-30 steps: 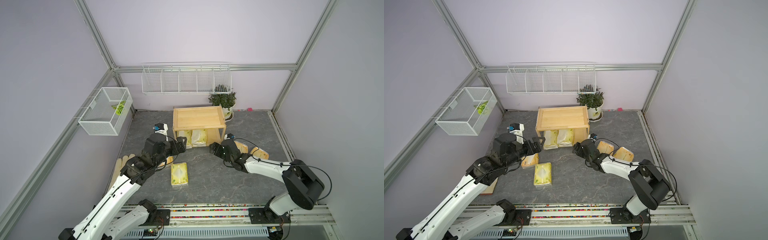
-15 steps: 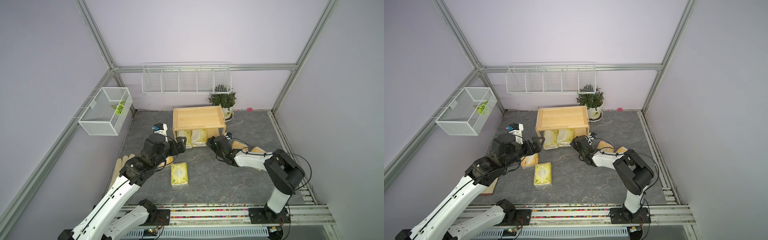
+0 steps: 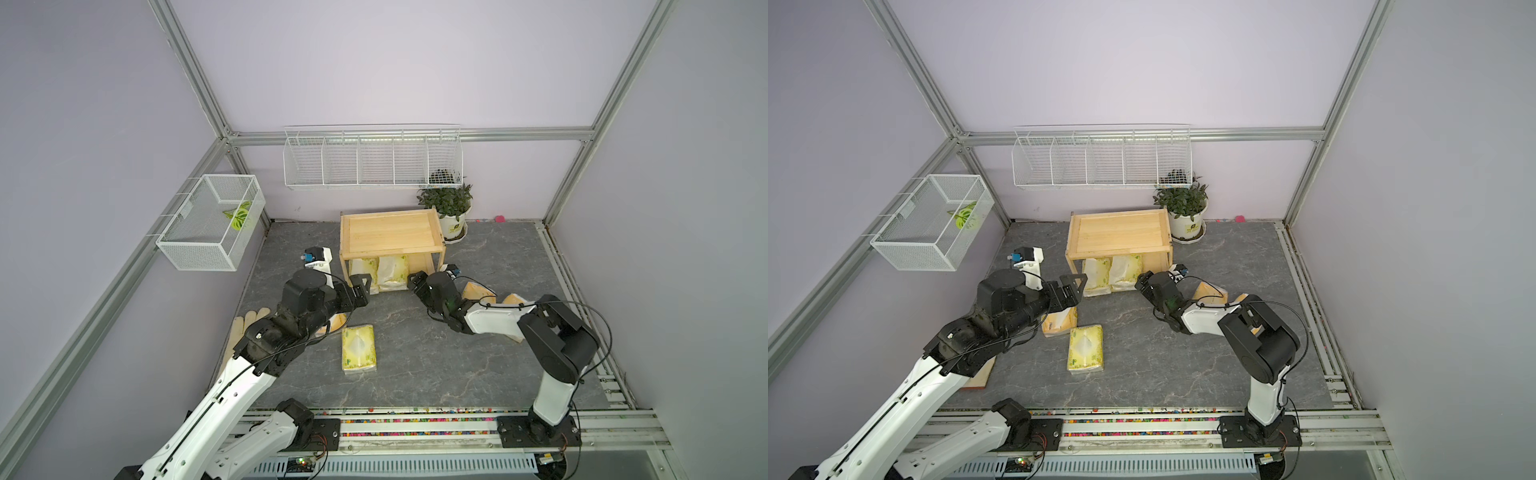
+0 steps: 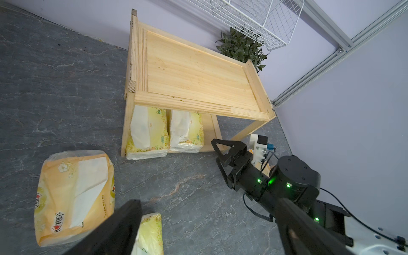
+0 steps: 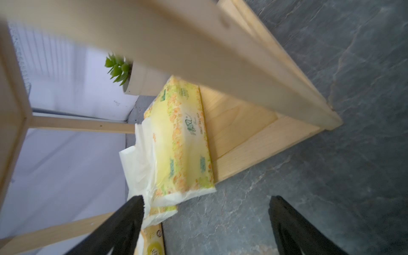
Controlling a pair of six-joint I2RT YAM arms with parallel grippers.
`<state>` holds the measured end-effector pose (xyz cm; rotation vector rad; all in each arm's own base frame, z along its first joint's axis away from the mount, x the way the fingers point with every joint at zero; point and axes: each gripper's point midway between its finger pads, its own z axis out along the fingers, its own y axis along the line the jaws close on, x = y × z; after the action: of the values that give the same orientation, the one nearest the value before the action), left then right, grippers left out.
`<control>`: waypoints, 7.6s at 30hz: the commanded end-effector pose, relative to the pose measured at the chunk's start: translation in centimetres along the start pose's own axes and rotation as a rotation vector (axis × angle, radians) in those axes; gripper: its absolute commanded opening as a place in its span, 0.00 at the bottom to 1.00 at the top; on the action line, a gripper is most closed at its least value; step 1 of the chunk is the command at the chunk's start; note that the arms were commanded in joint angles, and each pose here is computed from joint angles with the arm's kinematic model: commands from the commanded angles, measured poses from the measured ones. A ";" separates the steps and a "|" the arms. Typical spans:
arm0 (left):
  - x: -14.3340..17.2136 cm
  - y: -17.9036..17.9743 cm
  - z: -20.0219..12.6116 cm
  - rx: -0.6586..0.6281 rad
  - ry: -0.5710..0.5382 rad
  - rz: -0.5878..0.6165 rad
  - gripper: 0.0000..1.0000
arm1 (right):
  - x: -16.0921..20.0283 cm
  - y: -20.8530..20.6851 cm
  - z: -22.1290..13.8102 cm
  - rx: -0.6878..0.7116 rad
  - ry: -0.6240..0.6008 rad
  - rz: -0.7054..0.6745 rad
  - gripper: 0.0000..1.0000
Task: Place the tissue boxes on the shelf by color
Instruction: Adjust the box of tissues on the shelf, then move the box of tissues to the center of the board, then pick up the box of tissues from the center of the board.
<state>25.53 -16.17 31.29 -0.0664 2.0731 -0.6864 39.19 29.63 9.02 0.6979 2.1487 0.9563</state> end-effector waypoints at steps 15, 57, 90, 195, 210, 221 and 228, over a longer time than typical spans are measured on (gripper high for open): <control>0.0 -0.1 -0.4 0.017 -0.004 0.011 1.00 | 1.2 3.0 -1.5 -0.232 0.017 -0.089 0.95; 0.9 0.5 -0.6 0.008 0.009 0.016 1.00 | -0.1 4.5 4.2 -0.218 -0.076 -0.103 0.93; 10.0 7.9 -2.2 -0.229 0.202 -0.268 1.00 | 5.4 6.5 -7.8 -0.247 0.262 -0.346 0.95; 20.7 9.9 11.1 -0.116 0.384 -0.377 1.00 | 20.5 0.5 -7.4 -0.394 0.841 -0.026 0.71; 19.7 9.4 10.3 -0.110 0.370 -0.357 1.00 | 20.0 -0.6 -7.8 -0.355 0.811 -0.044 0.26; 11.4 7.0 7.9 -0.132 0.197 -0.233 1.00 | 15.7 -0.9 -10.1 -0.341 0.705 -0.056 0.20; 6.5 5.0 5.8 -0.133 0.127 -0.163 1.00 | 9.5 -1.9 -11.7 -0.246 0.571 -0.143 0.18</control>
<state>27.82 -17.60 21.34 -0.3141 2.2170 -0.7683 23.50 32.48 10.39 0.1793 2.4162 1.5942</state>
